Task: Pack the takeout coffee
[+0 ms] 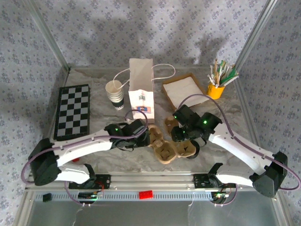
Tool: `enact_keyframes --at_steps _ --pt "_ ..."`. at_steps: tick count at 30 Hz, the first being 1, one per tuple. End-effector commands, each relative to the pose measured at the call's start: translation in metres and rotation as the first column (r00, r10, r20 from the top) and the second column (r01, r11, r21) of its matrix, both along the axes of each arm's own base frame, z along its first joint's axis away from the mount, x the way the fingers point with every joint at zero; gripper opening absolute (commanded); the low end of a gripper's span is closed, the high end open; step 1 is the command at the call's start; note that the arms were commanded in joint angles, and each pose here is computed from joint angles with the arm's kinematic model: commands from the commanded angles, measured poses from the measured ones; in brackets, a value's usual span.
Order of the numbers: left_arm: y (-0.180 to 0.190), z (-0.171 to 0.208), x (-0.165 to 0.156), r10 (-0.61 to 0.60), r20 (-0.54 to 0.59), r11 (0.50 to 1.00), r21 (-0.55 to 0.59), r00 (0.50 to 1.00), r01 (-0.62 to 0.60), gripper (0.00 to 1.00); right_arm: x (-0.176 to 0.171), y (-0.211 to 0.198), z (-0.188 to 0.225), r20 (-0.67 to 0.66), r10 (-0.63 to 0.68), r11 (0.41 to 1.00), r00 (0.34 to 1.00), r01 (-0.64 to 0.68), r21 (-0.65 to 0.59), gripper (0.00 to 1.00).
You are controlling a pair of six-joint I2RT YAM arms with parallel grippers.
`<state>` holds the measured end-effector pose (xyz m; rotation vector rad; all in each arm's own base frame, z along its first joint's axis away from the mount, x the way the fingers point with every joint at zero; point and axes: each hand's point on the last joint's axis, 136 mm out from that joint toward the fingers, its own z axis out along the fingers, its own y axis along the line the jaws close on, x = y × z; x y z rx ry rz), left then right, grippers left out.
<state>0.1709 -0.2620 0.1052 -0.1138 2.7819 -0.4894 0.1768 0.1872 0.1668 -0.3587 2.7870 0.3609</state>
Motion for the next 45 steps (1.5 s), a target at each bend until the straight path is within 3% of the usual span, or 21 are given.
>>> enact_keyframes --at_steps 1,3,7,15,25,34,40,45 --pt "-0.016 0.001 0.017 0.078 0.006 0.997 -0.029 0.997 -0.078 0.69 -0.006 -0.005 0.002 -0.02 0.017 1.0 1.0 -0.017 -0.003 0.35" --pt "-0.009 -0.011 0.021 0.13 -0.006 0.991 0.027 0.992 -0.13 0.7 -0.005 -0.006 0.004 -0.017 0.018 1.0 1.0 -0.018 -0.002 0.35" --pt "-0.016 -0.017 0.033 0.118 0.015 0.992 0.036 0.993 -0.118 0.72 -0.003 -0.008 0.006 -0.014 0.018 1.0 1.0 -0.018 0.003 0.36" --pt "0.03 -0.044 0.044 0.202 0.023 0.951 0.233 0.979 -0.201 0.69 0.004 -0.01 0.01 -0.004 0.007 1.0 1.0 -0.007 0.03 0.36" --pt "0.115 -0.053 0.032 0.354 0.053 0.837 0.428 0.934 -0.341 0.69 0.011 -0.015 0.015 -0.002 -0.023 0.999 1.0 0.023 0.036 0.37" --pt "0.208 -0.039 0.023 0.557 0.12 0.698 0.469 0.822 -0.541 0.71 0.019 -0.014 0.016 -0.006 -0.037 0.998 0.999 0.037 0.048 0.36" --pt "0.21 -0.023 0.036 0.533 0.138 0.754 0.372 0.835 -0.542 0.73 0.024 -0.011 0.016 -0.008 -0.038 0.998 0.999 0.039 0.059 0.36" --pt "0.182 -0.018 0.049 0.469 0.077 0.834 0.29 0.88 -0.47 0.72 0.024 -0.01 0.013 -0.016 -0.039 0.997 0.999 0.04 0.06 0.36"
